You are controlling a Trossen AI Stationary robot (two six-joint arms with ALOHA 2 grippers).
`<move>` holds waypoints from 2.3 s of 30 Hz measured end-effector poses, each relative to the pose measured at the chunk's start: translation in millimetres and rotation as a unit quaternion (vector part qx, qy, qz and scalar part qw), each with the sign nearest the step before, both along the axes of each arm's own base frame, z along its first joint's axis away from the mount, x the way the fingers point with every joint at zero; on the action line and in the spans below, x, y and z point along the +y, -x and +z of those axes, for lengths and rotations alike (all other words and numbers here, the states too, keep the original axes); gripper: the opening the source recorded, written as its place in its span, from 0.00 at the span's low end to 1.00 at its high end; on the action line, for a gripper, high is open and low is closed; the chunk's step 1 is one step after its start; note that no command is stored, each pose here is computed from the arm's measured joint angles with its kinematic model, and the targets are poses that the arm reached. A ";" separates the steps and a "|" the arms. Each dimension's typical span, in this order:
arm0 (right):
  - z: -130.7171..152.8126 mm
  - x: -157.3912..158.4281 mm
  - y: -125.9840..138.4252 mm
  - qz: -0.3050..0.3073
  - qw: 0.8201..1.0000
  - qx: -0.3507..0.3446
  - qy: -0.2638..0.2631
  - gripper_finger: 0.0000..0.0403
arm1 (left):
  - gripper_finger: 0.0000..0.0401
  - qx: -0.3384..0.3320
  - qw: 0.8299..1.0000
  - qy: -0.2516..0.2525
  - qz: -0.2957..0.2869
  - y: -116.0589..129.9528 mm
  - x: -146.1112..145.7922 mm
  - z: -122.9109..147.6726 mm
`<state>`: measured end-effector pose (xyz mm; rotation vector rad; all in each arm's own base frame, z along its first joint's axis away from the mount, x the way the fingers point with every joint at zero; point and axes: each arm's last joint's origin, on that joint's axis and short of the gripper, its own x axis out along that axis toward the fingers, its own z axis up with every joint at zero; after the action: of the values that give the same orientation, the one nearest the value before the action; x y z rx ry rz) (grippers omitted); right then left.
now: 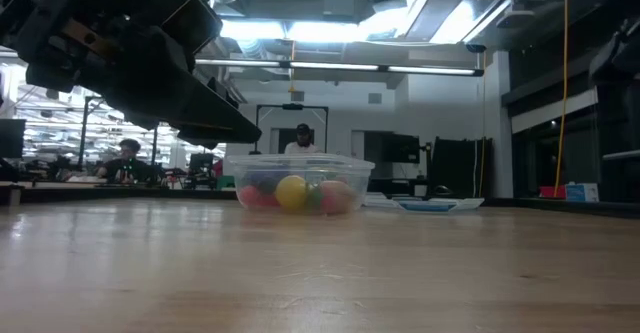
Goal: Pick and placing Produce into tupperware
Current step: Put the red cherry into the transparent container
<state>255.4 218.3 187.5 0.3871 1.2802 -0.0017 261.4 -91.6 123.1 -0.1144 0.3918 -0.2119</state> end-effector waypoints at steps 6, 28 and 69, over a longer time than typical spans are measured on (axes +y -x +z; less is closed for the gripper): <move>-11.7 4.9 -5.6 0.002 1.000 0.000 -0.004 0.63 | 0.37 0.003 1.000 -0.001 0.000 0.2 0.1 -0.5; -47.9 12.9 -9.7 0.010 0.999 0.043 0.015 0.63 | 0.37 0.005 1.000 -0.001 0.000 0.4 0.1 -1.0; -61.4 13.1 -11.1 -0.043 0.997 0.040 0.048 0.63 | 0.37 0.006 1.000 -0.001 0.000 0.4 0.0 -1.0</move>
<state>266.5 231.4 126.1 0.3609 1.3365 -0.1522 261.0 -91.6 122.2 -0.1141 0.4030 -0.2119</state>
